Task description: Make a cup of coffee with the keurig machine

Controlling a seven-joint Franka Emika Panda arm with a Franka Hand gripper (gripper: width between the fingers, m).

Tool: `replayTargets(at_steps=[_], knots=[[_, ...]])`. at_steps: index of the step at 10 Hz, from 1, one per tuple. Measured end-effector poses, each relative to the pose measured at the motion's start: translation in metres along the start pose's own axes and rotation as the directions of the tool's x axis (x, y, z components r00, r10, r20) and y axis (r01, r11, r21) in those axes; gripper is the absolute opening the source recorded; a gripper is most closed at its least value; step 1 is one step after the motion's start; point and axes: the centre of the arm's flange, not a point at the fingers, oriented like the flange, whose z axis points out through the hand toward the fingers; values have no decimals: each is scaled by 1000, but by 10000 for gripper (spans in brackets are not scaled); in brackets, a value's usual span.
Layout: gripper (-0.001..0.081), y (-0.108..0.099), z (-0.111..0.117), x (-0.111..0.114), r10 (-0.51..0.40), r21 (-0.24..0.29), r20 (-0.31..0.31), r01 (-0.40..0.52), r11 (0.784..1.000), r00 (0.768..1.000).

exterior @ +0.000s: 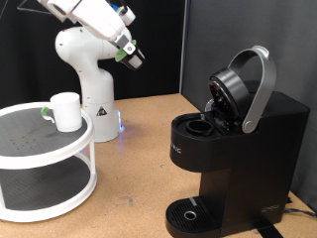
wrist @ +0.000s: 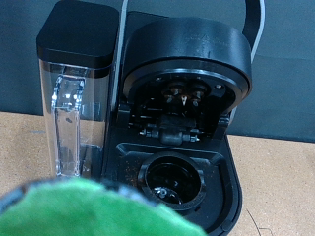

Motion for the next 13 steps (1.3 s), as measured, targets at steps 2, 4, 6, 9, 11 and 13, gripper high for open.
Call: replayTargets(at_steps=[2,4,6,9,11,13], knots=[[467,1,1,-3,11,1,1,-11,1000,1000],[467,1,4,1,27,-6,-30,-27,1000,999],[467,-2,13,14,42,-20,-64,-43,999,997],[467,-9,32,32,52,-26,-49,-53,998,997],[467,-11,43,41,54,-49,-40,-56,997,998],[467,-12,47,49,52,-81,-57,-56,995,997]])
